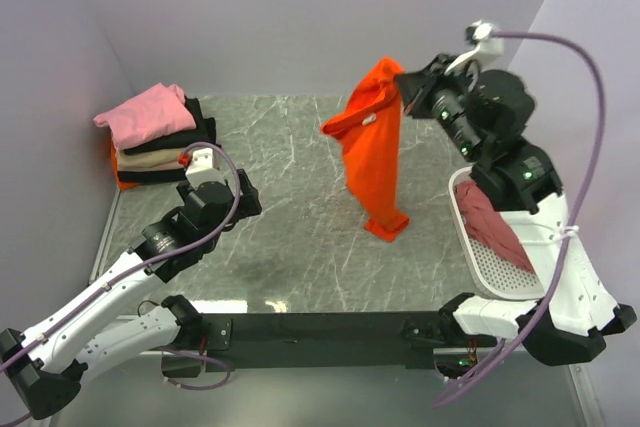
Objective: Fold and stack the t-shirts
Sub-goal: Move the tshirt to the center of the board
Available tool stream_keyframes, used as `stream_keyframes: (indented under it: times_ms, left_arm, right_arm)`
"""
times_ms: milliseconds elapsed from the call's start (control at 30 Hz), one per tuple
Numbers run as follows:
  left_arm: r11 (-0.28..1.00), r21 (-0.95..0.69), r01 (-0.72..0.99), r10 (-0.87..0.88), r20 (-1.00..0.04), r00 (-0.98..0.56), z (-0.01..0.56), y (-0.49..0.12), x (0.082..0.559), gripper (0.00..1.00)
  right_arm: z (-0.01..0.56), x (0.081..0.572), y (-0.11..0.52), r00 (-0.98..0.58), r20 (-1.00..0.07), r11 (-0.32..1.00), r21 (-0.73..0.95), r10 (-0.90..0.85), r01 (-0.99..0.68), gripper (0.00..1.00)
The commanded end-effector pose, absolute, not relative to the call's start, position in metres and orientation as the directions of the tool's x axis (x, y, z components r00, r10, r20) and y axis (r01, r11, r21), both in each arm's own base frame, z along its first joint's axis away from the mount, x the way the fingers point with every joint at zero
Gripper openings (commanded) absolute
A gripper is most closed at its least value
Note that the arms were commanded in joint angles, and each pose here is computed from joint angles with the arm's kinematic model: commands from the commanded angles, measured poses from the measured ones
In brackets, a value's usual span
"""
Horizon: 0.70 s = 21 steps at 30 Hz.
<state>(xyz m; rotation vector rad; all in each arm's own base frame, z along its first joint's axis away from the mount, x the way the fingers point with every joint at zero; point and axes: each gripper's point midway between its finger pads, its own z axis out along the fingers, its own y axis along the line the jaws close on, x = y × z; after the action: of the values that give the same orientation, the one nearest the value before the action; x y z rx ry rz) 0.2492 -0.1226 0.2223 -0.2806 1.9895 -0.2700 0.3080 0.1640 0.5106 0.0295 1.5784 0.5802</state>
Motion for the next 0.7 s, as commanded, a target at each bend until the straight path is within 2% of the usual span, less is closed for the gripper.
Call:
stream_keyframes:
  times_ms: [0, 100, 133, 167, 233, 300, 400, 567, 667]
  left_arm:
    - [0.943, -0.318, -0.099, -0.331, -0.863, -0.381, 0.227, -0.117, 0.252, 0.99]
    - [0.947, -0.303, -0.105, -0.320, -0.866, -0.385, 0.224, -0.117, 0.254, 0.99]
    - [0.951, -0.289, -0.108, -0.308, -0.866, -0.395, 0.221, -0.119, 0.257, 0.99]
    - [0.955, -0.276, -0.108, -0.296, -0.866, -0.403, 0.219, -0.120, 0.258, 0.99]
    - [0.965, -0.236, -0.119, -0.264, -0.861, -0.434, 0.209, -0.124, 0.263, 0.99]
    - [0.972, -0.208, -0.112, -0.236, -0.851, -0.470, 0.198, -0.132, 0.268, 0.99]
    - [0.971, -0.234, -0.058, -0.231, -0.837, -0.496, 0.188, -0.151, 0.274, 0.99]
    - [0.958, -0.288, -0.013, -0.253, -0.820, -0.514, 0.184, -0.172, 0.280, 0.99]
    - [0.960, -0.279, -0.025, -0.249, -0.811, -0.529, 0.178, -0.173, 0.281, 0.99]
  right_arm:
    - [0.474, 0.313, 0.171, -0.154, -0.929, 0.874, 0.368, 0.335, -0.317, 0.00]
    - [0.396, 0.323, 0.157, -0.276, -0.917, 0.926, 0.339, 0.287, -0.163, 0.15]
    - [0.376, 0.327, 0.139, -0.280, -0.918, 0.950, 0.307, 0.281, -0.051, 0.29]
    - [0.339, 0.328, 0.129, -0.332, -0.909, 0.966, 0.259, 0.253, 0.026, 0.37]
    - [0.305, 0.325, 0.102, -0.368, -0.903, 0.972, 0.170, 0.220, 0.165, 0.48]
    - [0.274, 0.317, 0.091, -0.432, -0.882, 0.972, 0.101, 0.187, 0.213, 0.52]
    - [0.247, 0.311, 0.104, -0.489, -0.852, 0.980, 0.127, 0.188, 0.155, 0.56]
    - [0.205, 0.291, 0.181, -0.633, -0.751, 0.922, 0.357, 0.188, -0.151, 0.59]
    - [0.195, 0.292, 0.221, -0.674, -0.723, 0.872, 0.421, 0.155, -0.251, 0.59]
